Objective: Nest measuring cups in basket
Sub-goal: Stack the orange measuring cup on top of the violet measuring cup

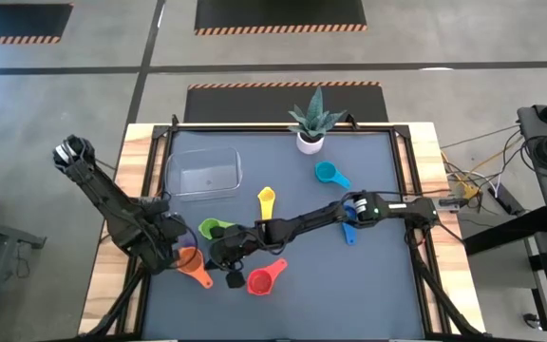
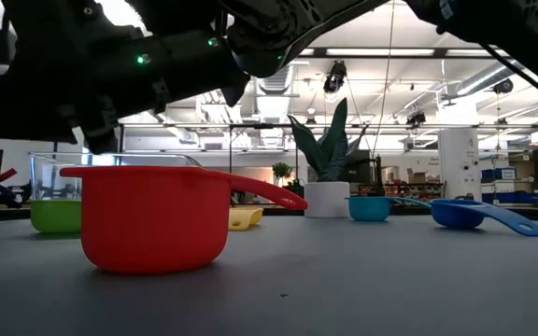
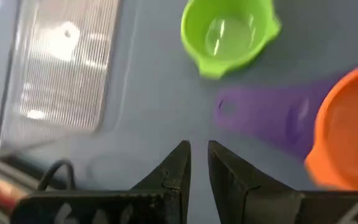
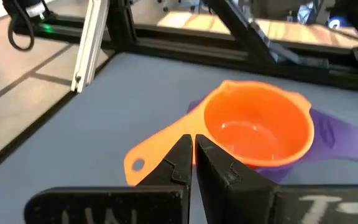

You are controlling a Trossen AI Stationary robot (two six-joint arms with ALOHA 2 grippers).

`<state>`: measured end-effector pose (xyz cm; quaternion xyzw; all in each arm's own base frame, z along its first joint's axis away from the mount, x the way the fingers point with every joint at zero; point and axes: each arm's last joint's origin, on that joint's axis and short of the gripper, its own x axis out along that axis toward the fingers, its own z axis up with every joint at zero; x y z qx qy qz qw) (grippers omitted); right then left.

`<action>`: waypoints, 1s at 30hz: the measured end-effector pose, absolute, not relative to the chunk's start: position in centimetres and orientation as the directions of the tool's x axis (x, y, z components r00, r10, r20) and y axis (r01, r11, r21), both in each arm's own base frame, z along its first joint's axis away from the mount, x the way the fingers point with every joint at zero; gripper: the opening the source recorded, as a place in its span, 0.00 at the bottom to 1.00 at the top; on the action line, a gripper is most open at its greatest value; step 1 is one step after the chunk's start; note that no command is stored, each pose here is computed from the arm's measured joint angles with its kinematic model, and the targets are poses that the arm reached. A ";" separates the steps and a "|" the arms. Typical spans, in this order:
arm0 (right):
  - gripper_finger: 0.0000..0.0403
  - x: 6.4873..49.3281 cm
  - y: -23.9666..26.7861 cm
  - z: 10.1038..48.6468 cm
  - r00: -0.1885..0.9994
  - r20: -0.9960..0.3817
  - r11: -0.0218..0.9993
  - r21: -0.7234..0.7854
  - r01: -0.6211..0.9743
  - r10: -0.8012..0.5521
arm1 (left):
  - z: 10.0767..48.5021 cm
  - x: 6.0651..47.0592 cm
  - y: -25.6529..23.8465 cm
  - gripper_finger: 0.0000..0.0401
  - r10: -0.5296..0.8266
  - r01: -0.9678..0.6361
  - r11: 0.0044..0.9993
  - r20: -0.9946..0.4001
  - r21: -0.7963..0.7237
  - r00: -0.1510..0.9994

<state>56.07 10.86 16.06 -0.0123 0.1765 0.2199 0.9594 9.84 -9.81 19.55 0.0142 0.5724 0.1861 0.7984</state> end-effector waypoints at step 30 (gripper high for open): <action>0.02 54.5 12.8 17.0 0.761 -0.483 0.873 0.013 -0.488 0.432 | 16.4 12.4 -12.4 0.09 0.204 -0.135 0.978 -0.857 0.159 0.473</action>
